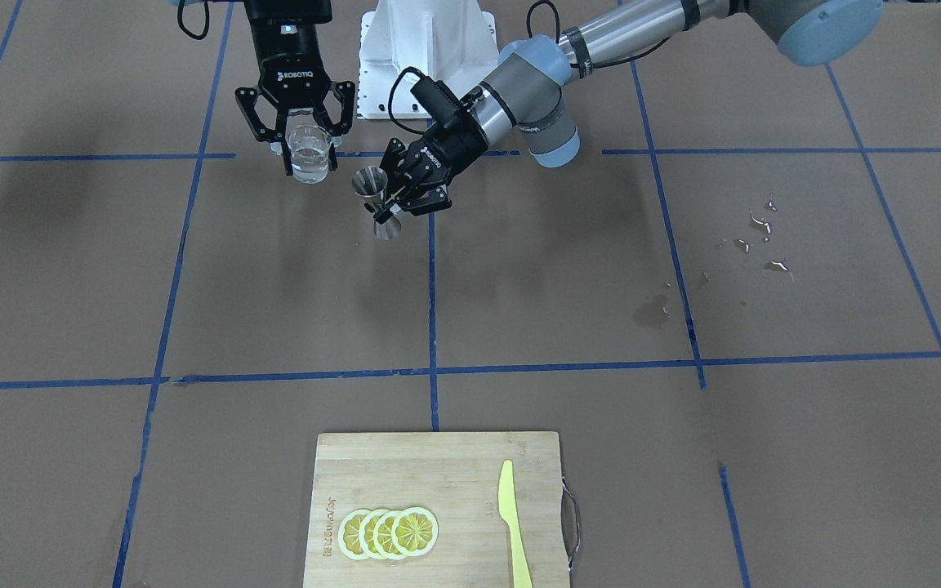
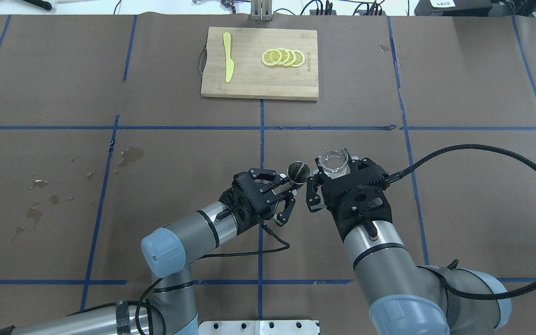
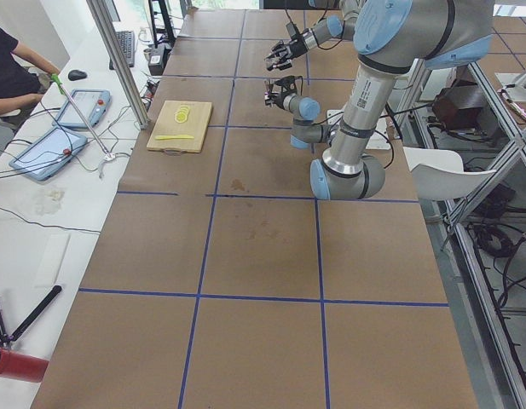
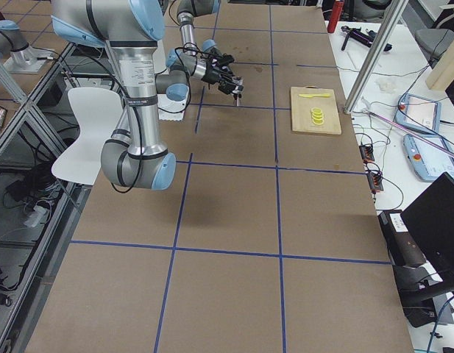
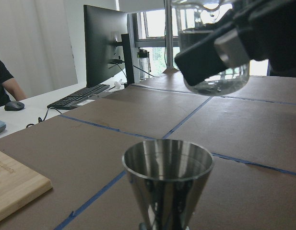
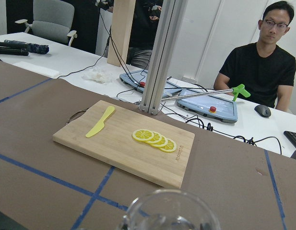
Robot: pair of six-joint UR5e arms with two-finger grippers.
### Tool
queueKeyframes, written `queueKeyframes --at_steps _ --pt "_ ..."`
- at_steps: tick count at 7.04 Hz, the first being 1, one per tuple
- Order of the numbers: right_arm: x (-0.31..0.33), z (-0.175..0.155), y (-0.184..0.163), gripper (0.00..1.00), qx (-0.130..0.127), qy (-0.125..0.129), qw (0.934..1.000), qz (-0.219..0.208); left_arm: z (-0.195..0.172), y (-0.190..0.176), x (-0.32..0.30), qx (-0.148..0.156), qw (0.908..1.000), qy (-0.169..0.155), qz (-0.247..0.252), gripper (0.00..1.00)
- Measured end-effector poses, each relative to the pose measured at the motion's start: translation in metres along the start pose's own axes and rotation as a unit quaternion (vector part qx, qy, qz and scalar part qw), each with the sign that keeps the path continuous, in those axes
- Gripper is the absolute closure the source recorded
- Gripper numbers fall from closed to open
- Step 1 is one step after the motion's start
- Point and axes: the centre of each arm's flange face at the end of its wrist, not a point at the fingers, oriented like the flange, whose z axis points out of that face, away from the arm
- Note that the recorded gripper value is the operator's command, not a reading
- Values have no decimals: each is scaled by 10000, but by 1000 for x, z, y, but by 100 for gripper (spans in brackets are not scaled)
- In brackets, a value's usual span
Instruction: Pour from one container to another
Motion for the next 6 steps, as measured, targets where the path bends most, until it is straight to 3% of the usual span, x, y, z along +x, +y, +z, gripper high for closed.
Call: queueKeyframes --at_steps 6 --pt "-26 -4 -15 87 -212 306 9967 -718 0 1 0 -8 10000 -9 4 100"
